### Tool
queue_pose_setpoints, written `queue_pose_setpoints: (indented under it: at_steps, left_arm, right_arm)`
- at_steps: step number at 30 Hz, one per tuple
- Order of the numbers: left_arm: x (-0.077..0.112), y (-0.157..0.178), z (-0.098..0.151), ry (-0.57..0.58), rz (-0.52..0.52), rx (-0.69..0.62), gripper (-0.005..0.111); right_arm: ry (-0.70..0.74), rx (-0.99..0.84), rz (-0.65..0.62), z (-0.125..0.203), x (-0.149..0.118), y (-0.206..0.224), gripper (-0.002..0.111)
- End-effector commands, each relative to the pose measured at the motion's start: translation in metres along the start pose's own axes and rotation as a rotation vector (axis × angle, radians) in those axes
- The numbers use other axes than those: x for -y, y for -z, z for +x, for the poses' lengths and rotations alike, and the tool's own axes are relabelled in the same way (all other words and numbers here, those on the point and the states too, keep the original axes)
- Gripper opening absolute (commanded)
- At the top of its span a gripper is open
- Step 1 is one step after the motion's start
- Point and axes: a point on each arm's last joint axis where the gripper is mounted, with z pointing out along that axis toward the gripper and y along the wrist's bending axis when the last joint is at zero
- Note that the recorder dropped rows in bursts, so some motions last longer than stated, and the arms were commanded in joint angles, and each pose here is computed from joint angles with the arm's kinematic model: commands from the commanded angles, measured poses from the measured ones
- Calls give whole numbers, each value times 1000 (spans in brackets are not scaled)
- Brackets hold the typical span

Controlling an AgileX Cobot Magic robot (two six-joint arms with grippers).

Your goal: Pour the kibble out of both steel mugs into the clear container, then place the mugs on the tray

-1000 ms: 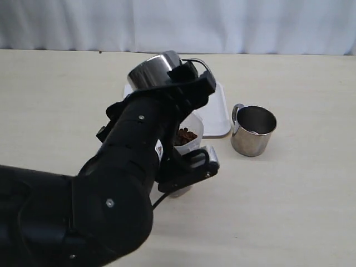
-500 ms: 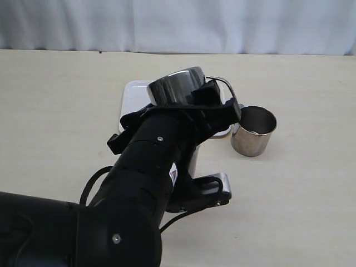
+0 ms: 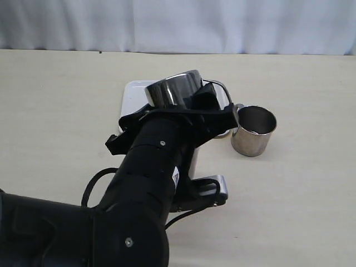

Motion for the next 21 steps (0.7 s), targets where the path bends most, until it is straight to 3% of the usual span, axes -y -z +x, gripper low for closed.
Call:
queue_pose_setpoints:
  at_steps: [1, 5, 9, 17, 19, 21]
  left_arm:
    - [-3, -1, -6, -21, -18, 13, 0]
    - [-1, -3, -10, -46, -2, -4, 0]
    - [2, -3, 0, -60, 34, -115, 0]
    - [2, -3, 0, -48, 33, -115, 0]
    - [0, -3, -7, -48, 8, -38, 0]
    - [0, -3, -6, -48, 12, -51, 0]
  right_arm:
    - [6, -1, -4, 1, 0, 0, 5]
    - [6, -1, -4, 1, 0, 0, 5]
    - [6, -1, -4, 1, 0, 0, 5]
    - [6, -1, -4, 1, 0, 0, 5]
    - [6, -1, -4, 1, 0, 0, 5]
    - [6, -1, -4, 1, 0, 0, 5]
